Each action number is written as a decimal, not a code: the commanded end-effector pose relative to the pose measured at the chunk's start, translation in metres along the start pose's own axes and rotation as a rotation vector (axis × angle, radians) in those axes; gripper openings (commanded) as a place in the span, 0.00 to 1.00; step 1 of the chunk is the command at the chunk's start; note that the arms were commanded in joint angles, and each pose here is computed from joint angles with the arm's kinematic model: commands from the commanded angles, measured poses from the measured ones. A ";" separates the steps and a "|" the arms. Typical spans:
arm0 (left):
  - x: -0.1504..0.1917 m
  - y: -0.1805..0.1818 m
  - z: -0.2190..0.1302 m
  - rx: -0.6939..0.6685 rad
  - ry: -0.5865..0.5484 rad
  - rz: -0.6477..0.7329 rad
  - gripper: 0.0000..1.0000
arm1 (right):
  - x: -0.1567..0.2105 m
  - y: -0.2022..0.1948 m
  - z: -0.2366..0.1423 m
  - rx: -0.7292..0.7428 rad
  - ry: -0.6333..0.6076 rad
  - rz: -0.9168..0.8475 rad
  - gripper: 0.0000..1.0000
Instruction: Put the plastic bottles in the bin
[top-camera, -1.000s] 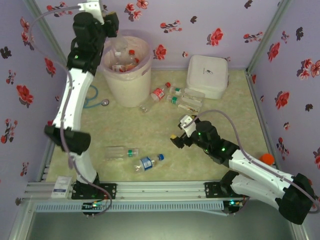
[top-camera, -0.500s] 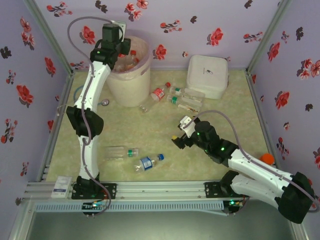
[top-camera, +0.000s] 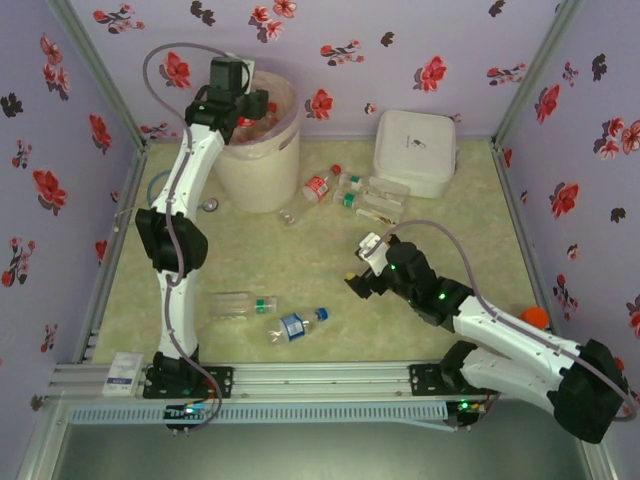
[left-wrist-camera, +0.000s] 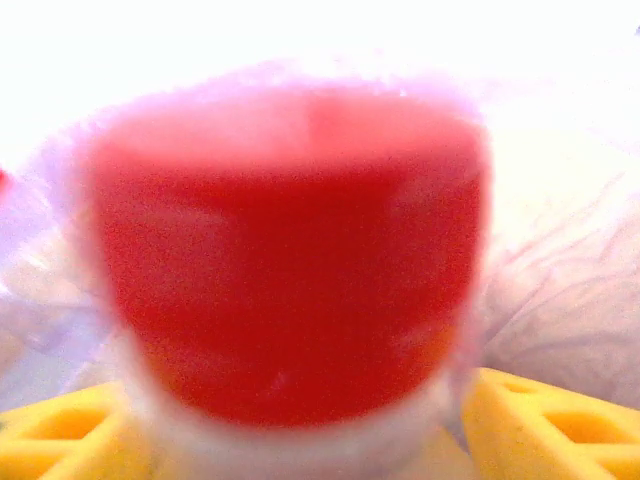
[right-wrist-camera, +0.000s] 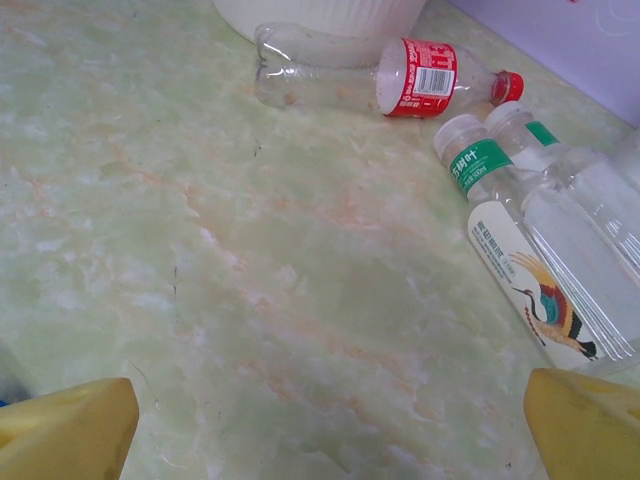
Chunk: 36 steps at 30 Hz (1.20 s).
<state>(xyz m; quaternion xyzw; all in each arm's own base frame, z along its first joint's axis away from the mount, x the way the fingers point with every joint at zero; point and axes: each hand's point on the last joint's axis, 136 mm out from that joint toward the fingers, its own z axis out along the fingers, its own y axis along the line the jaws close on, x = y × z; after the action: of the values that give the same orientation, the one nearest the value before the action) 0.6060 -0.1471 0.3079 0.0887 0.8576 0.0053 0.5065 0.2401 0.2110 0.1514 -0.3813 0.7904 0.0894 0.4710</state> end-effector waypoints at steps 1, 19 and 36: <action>0.024 -0.001 0.007 0.022 0.081 -0.004 0.81 | 0.002 -0.004 0.002 0.019 0.016 0.001 1.00; -0.075 0.004 -0.165 0.065 -0.182 0.034 1.00 | -0.002 -0.017 -0.002 0.037 -0.008 0.123 1.00; 0.108 -0.037 -0.248 0.260 0.076 -0.230 0.96 | -0.009 0.110 -0.030 -0.675 0.037 -0.349 1.00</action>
<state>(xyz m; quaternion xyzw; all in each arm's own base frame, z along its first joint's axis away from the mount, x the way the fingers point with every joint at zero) 0.3502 -0.1376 0.3361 0.0901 0.8753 -0.0984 0.4648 0.1728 0.2721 0.1510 -0.5790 0.6950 0.2346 0.3559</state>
